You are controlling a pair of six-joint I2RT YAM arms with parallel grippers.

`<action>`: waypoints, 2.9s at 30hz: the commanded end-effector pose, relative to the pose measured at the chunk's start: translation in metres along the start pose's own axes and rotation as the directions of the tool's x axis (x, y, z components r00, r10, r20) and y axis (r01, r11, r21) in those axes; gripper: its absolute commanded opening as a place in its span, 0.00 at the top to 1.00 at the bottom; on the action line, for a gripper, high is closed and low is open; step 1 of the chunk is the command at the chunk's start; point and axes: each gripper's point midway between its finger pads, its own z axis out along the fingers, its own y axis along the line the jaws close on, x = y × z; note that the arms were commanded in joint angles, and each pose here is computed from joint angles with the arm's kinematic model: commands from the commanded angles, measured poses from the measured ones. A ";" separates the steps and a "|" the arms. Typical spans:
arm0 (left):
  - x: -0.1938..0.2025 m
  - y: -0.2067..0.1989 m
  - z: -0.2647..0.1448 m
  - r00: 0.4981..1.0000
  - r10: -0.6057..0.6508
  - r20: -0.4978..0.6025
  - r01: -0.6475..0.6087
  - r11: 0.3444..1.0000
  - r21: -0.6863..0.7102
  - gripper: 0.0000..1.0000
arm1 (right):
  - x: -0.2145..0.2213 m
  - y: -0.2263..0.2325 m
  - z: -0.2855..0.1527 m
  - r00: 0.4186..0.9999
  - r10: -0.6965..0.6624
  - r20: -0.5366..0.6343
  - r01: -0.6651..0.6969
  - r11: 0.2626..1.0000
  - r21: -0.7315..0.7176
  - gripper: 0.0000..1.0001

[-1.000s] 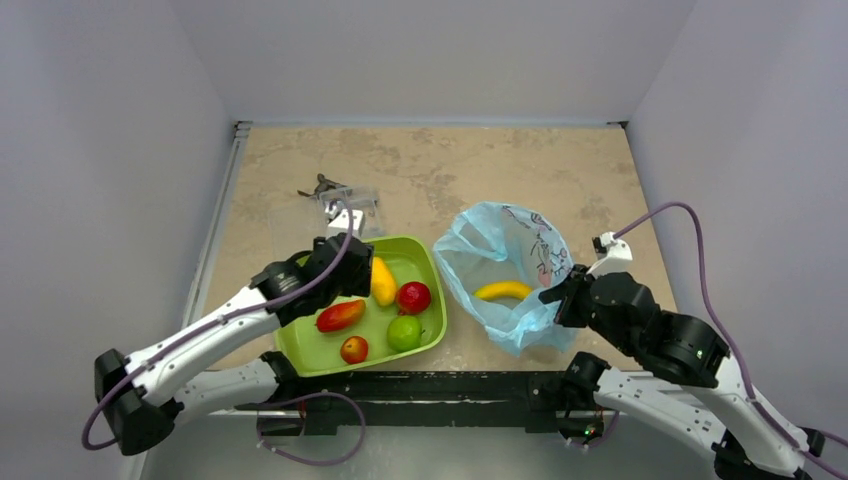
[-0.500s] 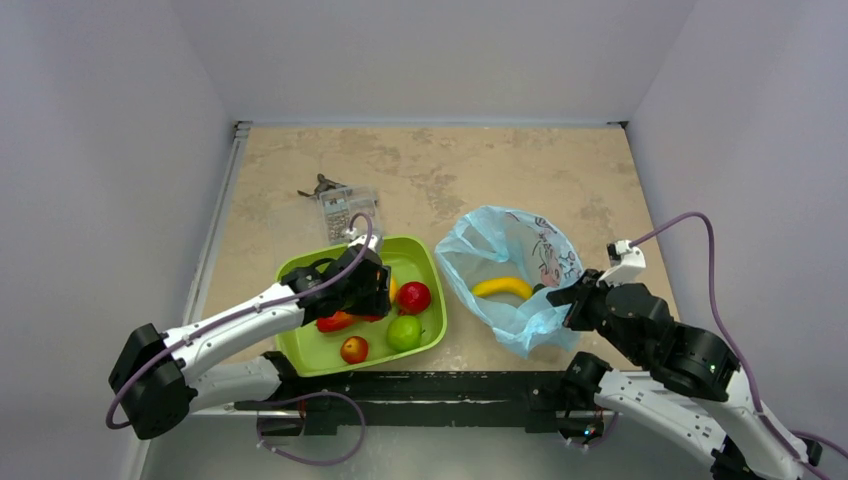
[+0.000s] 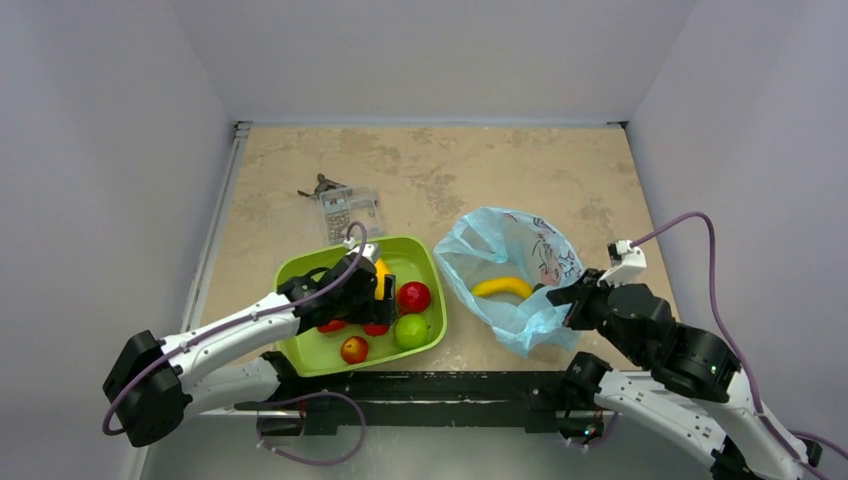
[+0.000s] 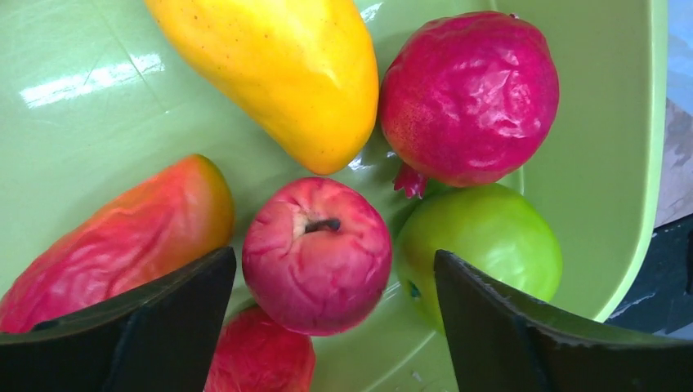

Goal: Take the fake fruits out of the plastic bag
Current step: Place the fake fruit in the bin, then take out the fake fruit from the plastic bag.

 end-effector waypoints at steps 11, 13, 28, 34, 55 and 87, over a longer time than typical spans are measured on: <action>-0.076 -0.099 -0.084 0.973 0.021 0.230 -0.115 0.905 0.408 0.11 | -0.006 0.007 0.004 1.000 -0.008 0.026 0.008 1.000 -0.022 1.00; -0.090 -0.124 -0.097 0.965 0.034 0.262 -0.160 0.862 0.481 0.14 | -0.005 0.007 0.005 1.000 -0.012 0.022 0.012 1.000 -0.020 1.00; -0.136 -0.268 -0.073 0.902 0.220 0.372 -0.394 0.770 0.501 0.56 | -0.006 0.009 0.002 1.000 -0.010 0.029 0.012 0.999 -0.041 1.00; -0.129 -0.292 -0.038 0.915 0.266 0.303 -0.390 0.775 0.498 0.58 | -0.005 0.009 0.003 1.000 -0.016 0.027 0.017 0.999 -0.041 1.00; -0.089 -0.236 0.084 0.891 0.441 0.109 -0.454 0.873 0.177 0.47 | -0.006 0.009 0.003 0.999 -0.014 0.029 0.016 0.999 -0.039 1.00; -0.065 -0.229 0.121 0.904 0.426 0.021 -0.424 0.890 0.167 0.82 | -0.005 0.009 0.003 1.000 -0.013 0.026 0.014 0.999 -0.041 1.00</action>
